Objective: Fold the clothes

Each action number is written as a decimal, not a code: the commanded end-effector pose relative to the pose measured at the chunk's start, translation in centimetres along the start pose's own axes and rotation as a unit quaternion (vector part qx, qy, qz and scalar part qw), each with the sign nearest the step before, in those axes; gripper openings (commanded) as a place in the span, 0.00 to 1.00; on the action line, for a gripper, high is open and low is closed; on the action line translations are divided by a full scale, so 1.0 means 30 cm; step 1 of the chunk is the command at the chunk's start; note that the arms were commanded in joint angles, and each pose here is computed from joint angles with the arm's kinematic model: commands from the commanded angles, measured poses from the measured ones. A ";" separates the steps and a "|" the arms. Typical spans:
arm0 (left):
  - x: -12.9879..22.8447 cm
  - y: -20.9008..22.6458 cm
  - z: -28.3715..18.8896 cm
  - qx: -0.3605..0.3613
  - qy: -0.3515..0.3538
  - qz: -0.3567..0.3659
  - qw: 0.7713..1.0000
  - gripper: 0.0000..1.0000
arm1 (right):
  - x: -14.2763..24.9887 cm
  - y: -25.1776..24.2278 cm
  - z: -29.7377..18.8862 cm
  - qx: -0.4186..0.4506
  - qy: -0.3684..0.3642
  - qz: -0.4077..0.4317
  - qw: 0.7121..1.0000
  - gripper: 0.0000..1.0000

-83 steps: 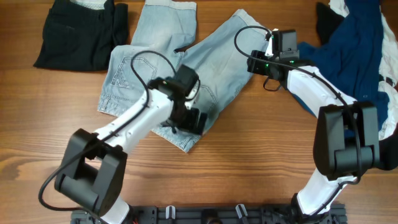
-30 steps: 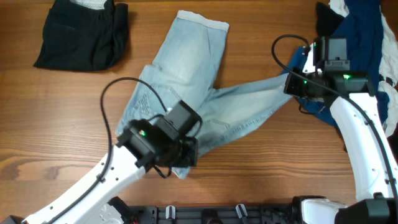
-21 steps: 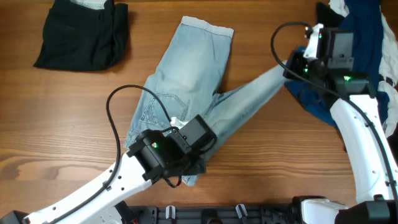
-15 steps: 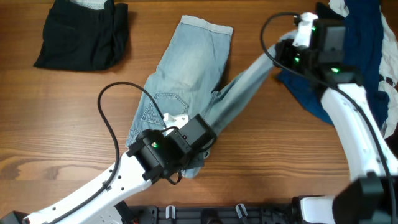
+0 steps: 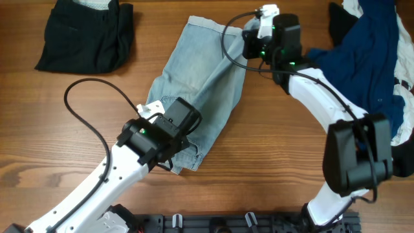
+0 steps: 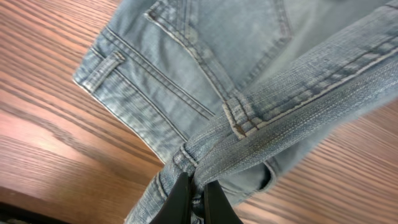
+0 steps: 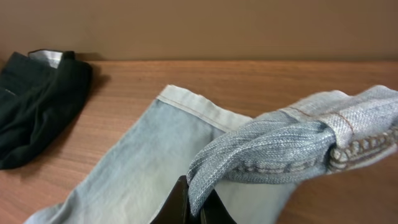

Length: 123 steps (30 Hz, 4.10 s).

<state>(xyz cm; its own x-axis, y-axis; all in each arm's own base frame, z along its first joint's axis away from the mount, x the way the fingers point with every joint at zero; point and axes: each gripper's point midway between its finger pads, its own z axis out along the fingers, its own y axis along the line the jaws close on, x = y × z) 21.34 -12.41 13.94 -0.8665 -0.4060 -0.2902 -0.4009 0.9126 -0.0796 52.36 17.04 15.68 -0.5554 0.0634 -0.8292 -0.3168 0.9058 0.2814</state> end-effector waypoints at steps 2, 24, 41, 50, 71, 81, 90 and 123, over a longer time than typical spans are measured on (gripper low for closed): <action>-0.045 0.059 0.084 -0.078 -0.019 0.007 0.997 0.04 | 0.006 -0.001 0.088 0.018 -0.013 -0.018 1.000 0.04; -0.226 0.212 0.157 -0.145 -0.050 -0.076 0.985 0.73 | -0.010 0.252 0.203 -0.067 -0.107 -0.063 0.990 1.00; -0.311 0.118 0.162 -0.015 -0.008 -0.014 1.000 1.00 | -0.185 -0.114 -0.111 0.006 -0.058 -0.030 0.998 1.00; -0.289 0.064 0.262 -0.001 0.035 0.016 0.999 1.00 | 0.196 -0.186 0.144 -0.002 0.068 -0.014 0.998 1.00; -0.352 0.083 0.263 -0.024 -0.011 0.011 1.000 1.00 | 0.756 -0.286 0.128 0.192 0.313 -0.029 0.930 0.92; -0.272 0.065 0.297 0.005 0.037 0.013 0.999 1.00 | 0.899 -0.330 -0.304 0.191 0.516 0.252 0.796 1.00; -0.245 0.076 0.360 0.007 0.034 0.012 0.999 1.00 | 0.547 -0.316 -0.468 0.190 0.397 0.278 0.854 1.00; -0.309 -0.048 0.299 0.113 -0.016 0.183 0.976 0.51 | -0.009 -0.238 -0.512 0.123 0.110 0.086 0.983 0.91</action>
<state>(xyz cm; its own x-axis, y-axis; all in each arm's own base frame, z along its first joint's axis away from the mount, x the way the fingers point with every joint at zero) 33.31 -8.82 7.81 -0.9213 -0.0633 -0.3837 -0.0122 0.9909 -0.1341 42.53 4.22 22.07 -0.7391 0.1750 -0.6505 -0.0180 0.9602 0.2788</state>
